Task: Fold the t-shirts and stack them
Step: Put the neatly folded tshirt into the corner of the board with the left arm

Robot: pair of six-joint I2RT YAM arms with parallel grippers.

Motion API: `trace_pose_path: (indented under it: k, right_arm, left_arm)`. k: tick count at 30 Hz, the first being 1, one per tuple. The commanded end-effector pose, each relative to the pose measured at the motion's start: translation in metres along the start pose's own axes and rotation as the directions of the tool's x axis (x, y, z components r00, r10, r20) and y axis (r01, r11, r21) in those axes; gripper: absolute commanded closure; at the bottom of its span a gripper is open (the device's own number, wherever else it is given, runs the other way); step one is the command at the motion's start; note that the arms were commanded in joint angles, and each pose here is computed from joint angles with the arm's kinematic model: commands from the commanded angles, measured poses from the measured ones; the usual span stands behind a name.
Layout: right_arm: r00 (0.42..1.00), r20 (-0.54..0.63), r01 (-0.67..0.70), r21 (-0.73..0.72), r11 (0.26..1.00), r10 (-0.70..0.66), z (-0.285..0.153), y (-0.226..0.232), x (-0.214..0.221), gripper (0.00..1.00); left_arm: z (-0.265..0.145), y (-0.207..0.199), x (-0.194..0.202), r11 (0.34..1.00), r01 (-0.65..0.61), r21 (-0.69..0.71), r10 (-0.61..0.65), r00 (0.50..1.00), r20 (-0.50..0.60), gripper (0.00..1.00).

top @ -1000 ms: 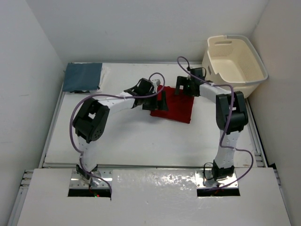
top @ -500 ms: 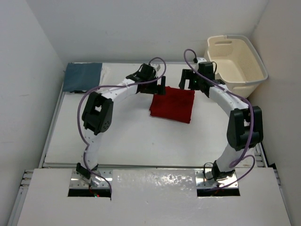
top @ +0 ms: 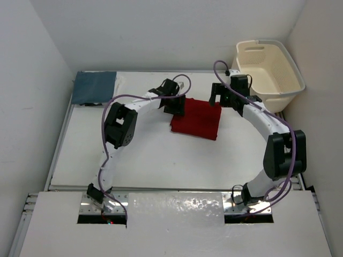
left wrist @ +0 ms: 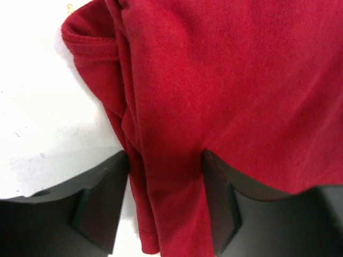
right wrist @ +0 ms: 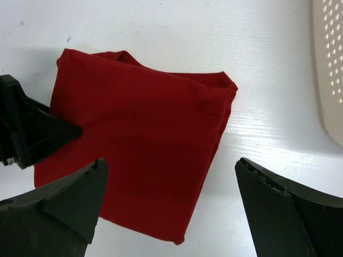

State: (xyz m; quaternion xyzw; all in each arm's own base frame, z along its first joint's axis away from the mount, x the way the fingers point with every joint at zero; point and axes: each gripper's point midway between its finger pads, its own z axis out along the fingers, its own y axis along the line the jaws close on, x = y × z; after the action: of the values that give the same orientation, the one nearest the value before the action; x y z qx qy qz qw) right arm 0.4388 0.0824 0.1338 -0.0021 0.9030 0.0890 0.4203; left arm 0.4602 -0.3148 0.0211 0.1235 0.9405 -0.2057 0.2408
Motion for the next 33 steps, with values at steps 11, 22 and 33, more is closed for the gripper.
trace_pose_path:
  k: [11, 22, 33]
  right_arm:
    - [0.994, 0.1, 0.021, 0.097, 0.995, -0.031, -0.024, -0.026, -0.02, 0.01]
    - [0.99, 0.134, 0.033, 0.134, 0.99, -0.051, -0.033, -0.034, -0.022, 0.01]
    - [0.989, 0.129, 0.049, 0.183, 0.982, -0.074, -0.033, -0.045, -0.019, 0.01]
  left_arm:
    - [0.021, 0.011, 0.019, 0.995, -0.039, -0.096, 0.036, 0.999, -0.031, 1.0]
    - [-0.109, 0.055, -0.079, 0.89, -0.279, -0.361, 0.371, 0.903, 0.217, 1.0]
    - [-0.188, 0.168, -0.108, 0.775, -0.364, -0.517, 0.479, 0.872, 0.103, 1.0]
